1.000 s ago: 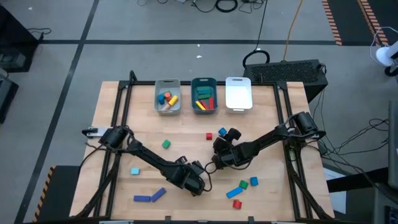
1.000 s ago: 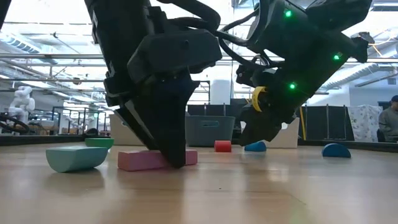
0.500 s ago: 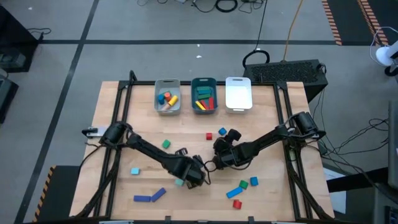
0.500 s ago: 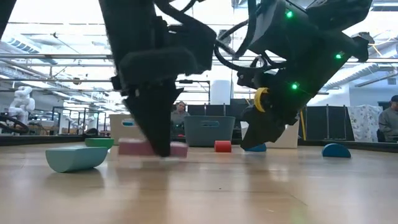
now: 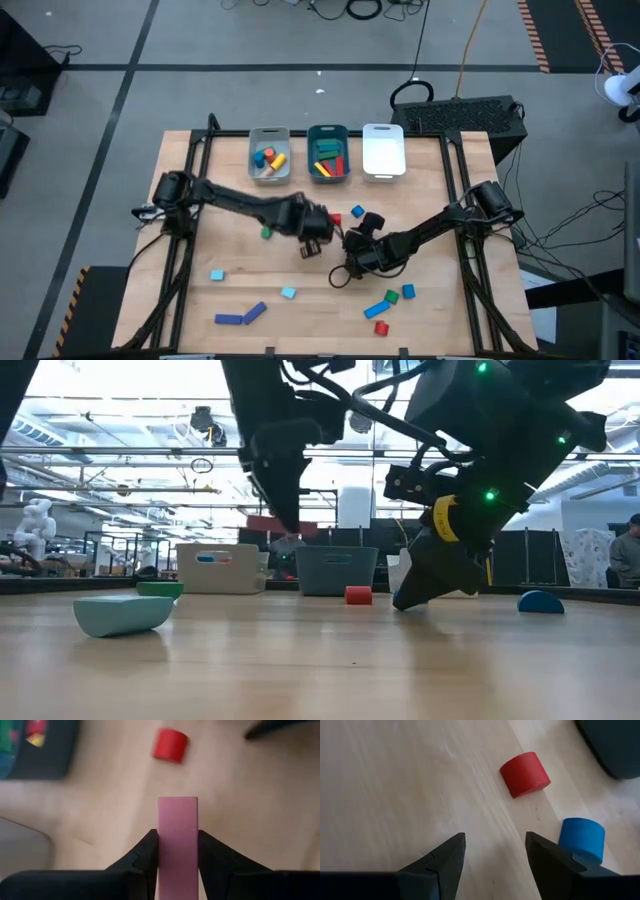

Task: Sort blocks by size
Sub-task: Put the pink rectangle block into the blue bin

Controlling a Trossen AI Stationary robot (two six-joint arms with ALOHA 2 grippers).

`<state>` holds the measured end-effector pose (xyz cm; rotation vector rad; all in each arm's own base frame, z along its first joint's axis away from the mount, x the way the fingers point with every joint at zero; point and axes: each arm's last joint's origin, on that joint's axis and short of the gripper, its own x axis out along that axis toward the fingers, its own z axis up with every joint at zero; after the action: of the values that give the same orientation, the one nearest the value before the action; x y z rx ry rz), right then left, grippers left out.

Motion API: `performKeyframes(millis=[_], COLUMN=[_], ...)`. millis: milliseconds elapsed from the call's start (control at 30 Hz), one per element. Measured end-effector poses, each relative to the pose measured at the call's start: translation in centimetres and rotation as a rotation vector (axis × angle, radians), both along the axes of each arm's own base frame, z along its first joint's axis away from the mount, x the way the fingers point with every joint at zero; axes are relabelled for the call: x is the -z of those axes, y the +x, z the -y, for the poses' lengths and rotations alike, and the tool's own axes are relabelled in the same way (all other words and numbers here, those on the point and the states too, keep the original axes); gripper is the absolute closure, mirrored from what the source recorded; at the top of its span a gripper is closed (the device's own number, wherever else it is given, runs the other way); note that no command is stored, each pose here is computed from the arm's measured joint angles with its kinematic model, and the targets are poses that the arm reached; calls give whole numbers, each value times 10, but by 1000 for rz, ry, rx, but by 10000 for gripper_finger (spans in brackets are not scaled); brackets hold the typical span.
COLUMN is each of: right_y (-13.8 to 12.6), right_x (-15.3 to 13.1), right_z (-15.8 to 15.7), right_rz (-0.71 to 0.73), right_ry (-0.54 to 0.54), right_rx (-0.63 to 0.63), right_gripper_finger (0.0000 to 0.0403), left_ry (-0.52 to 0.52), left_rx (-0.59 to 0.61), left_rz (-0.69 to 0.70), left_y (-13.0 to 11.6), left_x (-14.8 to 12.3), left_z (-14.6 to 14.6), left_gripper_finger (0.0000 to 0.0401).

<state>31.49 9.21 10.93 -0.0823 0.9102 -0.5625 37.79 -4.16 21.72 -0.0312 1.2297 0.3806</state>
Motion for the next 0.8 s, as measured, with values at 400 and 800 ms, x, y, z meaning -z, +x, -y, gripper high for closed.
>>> performKeyframes(millis=[400,800], right_y=[2,3], right_x=[0,0], right_z=[7,10], right_rz=[-4,3], right_ry=[2,26], right_rx=[16,36], right_gripper_finger=[202,202], left_ry=[97,150], left_rx=[77,252], left_rz=[-83,147], left_y=[-3,-1], left_x=[-8,-30], left_z=[-122,-214], left_gripper_finger=[294,294])
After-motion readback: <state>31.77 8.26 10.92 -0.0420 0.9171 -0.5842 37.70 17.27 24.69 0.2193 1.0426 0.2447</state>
